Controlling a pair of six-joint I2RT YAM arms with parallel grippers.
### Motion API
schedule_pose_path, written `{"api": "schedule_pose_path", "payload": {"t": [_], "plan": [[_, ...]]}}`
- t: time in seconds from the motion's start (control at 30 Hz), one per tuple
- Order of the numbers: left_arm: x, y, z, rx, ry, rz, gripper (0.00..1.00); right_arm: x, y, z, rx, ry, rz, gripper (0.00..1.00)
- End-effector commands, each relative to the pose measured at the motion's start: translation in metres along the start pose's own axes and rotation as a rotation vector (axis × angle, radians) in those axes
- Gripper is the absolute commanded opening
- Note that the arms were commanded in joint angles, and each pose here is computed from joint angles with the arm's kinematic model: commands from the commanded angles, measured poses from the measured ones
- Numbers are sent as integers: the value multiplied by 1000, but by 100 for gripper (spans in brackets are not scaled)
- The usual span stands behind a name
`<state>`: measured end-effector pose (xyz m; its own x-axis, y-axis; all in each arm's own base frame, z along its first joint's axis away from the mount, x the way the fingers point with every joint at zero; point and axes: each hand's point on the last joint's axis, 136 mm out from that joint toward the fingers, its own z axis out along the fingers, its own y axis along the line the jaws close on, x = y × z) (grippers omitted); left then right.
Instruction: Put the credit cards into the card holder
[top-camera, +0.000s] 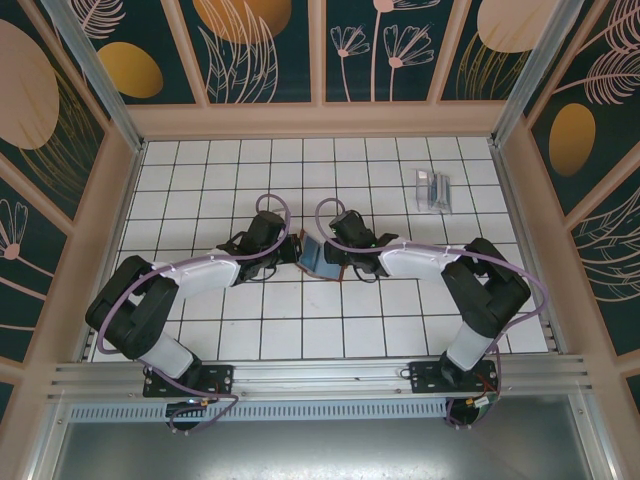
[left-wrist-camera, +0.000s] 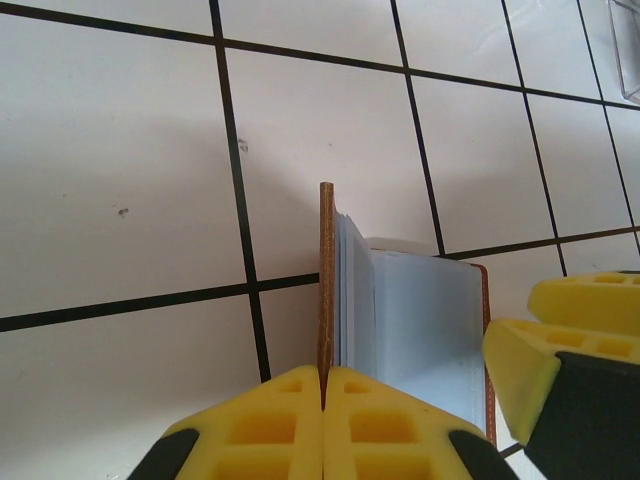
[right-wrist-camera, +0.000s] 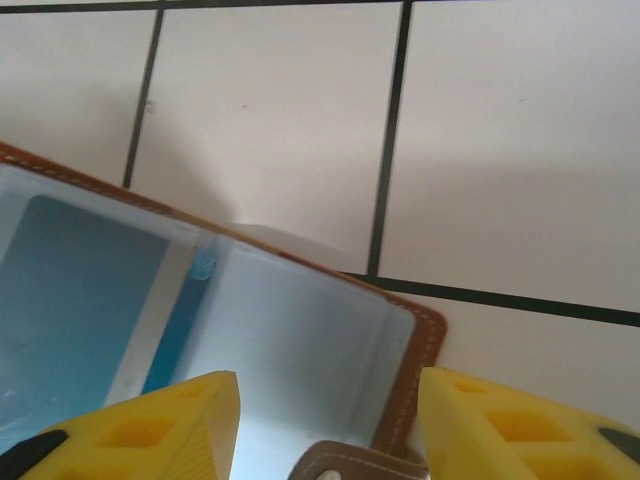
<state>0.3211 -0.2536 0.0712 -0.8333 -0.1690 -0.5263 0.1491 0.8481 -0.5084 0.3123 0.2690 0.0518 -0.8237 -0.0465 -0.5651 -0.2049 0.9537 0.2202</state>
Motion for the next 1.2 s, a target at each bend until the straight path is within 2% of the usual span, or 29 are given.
{"api": "schedule_pose_path", "payload": {"t": [0.0, 0.23, 0.5, 0.63, 1.0, 1.07, 1.17], "plan": [[0, -4, 2, 12, 6, -9, 7, -3, -5, -3, 55, -11, 1, 46], [1, -3, 1, 5, 8, -13, 6, 5, -1, -2, 17, 2, 31, 23], [-1, -1, -6, -2, -10, -38, 1, 15, 28, 3, -148, 21, 67, 1], [-2, 2, -14, -20, -21, -42, 1, 0, 46, 9, -215, -28, 62, 0], [-3, 21, -33, -103, -73, -56, 0, -39, 122, 25, -479, -67, 57, 0], [-3, 21, -32, -98, -72, -57, 1, -43, 129, 26, -537, -55, 96, 0], [-3, 15, -25, -68, -63, -49, 5, -44, 116, 22, -594, -41, 212, 0]]}}
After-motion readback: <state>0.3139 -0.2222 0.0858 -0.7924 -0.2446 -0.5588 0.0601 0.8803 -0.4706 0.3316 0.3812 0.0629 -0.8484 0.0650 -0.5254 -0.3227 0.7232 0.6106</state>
